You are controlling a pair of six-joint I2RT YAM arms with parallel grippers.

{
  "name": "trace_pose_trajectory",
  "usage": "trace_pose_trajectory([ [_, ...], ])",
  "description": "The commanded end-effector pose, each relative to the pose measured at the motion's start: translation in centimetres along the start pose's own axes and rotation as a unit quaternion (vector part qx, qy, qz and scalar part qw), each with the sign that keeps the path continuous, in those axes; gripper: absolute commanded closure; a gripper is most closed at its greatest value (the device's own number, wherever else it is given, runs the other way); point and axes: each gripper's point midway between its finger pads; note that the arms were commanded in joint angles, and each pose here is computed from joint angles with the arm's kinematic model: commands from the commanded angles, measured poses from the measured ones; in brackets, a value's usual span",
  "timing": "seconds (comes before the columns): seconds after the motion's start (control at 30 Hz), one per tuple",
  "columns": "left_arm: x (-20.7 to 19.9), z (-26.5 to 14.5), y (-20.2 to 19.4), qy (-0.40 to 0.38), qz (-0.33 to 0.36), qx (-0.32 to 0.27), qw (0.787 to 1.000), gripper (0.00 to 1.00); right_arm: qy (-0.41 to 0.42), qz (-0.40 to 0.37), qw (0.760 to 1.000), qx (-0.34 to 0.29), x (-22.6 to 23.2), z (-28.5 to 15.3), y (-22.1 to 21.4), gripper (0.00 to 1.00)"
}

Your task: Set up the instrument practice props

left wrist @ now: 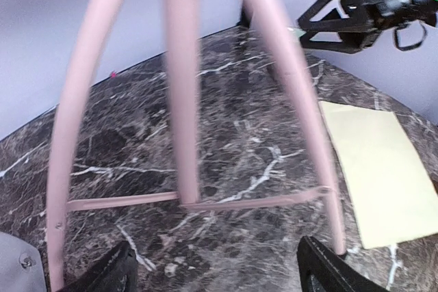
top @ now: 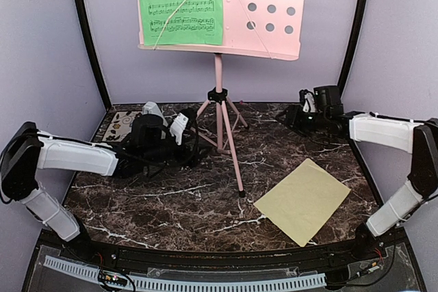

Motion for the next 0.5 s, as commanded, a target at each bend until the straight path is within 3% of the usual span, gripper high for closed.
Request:
trace_pose_trajectory([
  [0.0,-6.4,-2.8,-1.6,-0.075,0.091,0.025,0.993,0.17,-0.102,0.090,0.990,0.048,-7.9,-4.6,-3.8,0.41],
  [0.2,-14.2,-3.5,-4.8,-0.159,0.180,0.074,0.968,0.17,-0.165,0.159,0.971,0.066,-14.2,-9.1,-6.4,0.39],
  [0.47,-20.6,-1.6,-8.0,-0.198,0.288,0.118,0.930,0.17,-0.219,0.204,0.945,0.129,-19.1,-8.7,-11.4,0.36],
])
Point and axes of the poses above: each gripper's point midway between its finger pads, its own z axis out along the fingers, its own x axis along the line the jaws close on, y = z × x, and after that the axes turned 3 degrees about z, right-handed
